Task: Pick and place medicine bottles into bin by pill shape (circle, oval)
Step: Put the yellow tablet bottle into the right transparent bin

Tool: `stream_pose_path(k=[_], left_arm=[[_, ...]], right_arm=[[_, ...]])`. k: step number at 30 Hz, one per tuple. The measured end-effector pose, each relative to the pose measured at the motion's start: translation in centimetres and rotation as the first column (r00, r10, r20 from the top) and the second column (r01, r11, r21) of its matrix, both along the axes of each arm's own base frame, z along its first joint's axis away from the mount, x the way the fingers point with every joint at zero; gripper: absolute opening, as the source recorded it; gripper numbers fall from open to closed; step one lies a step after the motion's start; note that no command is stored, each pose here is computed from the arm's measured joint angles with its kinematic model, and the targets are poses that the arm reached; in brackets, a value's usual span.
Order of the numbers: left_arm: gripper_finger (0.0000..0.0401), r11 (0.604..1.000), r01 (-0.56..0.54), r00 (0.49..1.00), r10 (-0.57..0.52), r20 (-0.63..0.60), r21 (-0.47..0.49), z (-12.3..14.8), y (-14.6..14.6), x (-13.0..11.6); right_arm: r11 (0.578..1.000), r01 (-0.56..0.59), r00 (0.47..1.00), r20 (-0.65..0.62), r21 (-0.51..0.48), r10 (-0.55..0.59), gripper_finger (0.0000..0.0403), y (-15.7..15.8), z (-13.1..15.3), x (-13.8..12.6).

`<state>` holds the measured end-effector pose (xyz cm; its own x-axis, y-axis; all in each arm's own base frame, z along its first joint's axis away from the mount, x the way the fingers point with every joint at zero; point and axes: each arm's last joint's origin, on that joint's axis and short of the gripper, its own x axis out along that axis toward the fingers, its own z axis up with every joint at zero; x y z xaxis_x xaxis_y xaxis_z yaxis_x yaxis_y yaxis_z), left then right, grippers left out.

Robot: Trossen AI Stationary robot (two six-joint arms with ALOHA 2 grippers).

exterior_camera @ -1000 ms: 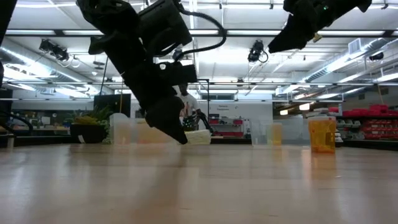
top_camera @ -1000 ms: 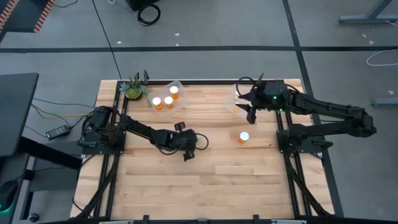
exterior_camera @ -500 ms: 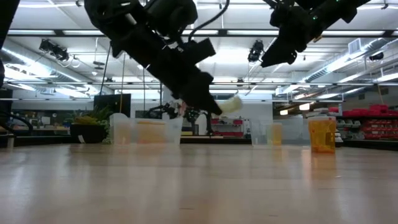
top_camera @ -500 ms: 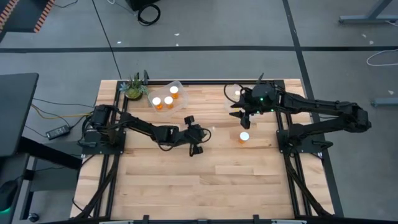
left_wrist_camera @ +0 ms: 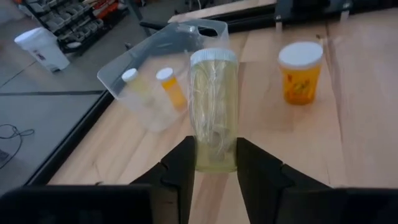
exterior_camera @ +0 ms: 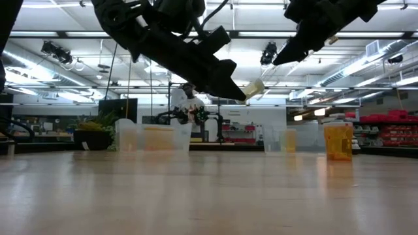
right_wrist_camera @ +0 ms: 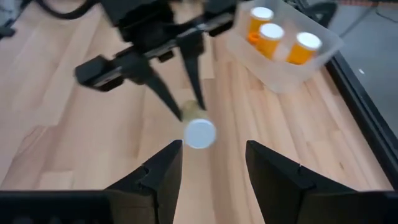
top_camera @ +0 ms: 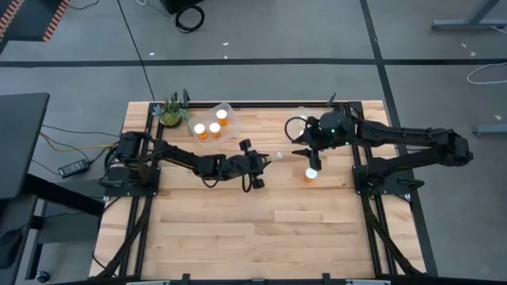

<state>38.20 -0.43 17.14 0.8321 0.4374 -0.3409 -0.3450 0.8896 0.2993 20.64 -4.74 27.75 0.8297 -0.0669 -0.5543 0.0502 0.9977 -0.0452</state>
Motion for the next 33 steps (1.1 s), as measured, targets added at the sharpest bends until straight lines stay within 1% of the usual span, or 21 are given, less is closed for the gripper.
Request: stream_pose_path(k=[6, 10, 12, 15, 19, 25, 31, 33], left_arm=[[0.0117, 1.000, 0.013, 0.998, -0.012, 0.055, -0.019, 0.4, 0.5, 0.2], [0.0114, 0.999, 0.028, 0.995, -0.026, 0.093, -0.020, 0.8, 0.6, 0.4], [0.0112, 0.999, 0.034, 0.994, -0.033, 0.101, -0.006, 0.9, 0.5, 0.4], [0.0113, 0.999, 0.045, 0.992, -0.047, 0.114, 0.016, 1.1, 0.5, 0.5], [0.0117, 0.996, 0.090, 0.982, -0.091, 0.166, 0.016, 1.7, 0.4, 0.6], [0.0112, 0.996, 0.093, 0.980, -0.094, 0.176, 0.018, 1.8, 0.4, 0.7], [0.0117, 0.995, 0.090, 0.980, -0.094, 0.177, 0.032, 1.8, 0.6, 0.7], [0.0117, 0.996, 0.085, 0.978, -0.090, 0.188, 0.037, 2.0, 0.8, 0.7]], right_arm=[[0.996, -0.085, 0.996, -0.009, -0.030, 0.085, 0.0185, 1.3, -0.1, 0.3], [0.993, -0.111, 0.994, -0.007, -0.032, 0.111, 0.0185, 1.9, -0.1, 0.4], [0.993, -0.116, 0.993, -0.007, -0.033, 0.116, 0.0185, 2.0, -0.1, 0.4], [0.993, -0.109, 0.994, -0.021, -0.044, 0.108, 0.0185, 2.2, -0.3, 0.6], [0.995, -0.082, 0.996, -0.052, -0.060, 0.079, 0.0185, 2.0, -0.8, 1.0], [0.990, -0.041, 0.998, -0.049, -0.134, 0.035, 0.0185, 1.8, -0.5, 0.9], [0.987, -0.056, 0.997, -0.063, -0.152, 0.047, 0.0185, 1.8, -0.5, 0.7], [0.986, -0.060, 0.996, -0.075, -0.156, 0.049, 0.0192, 1.8, -0.6, 0.6]])
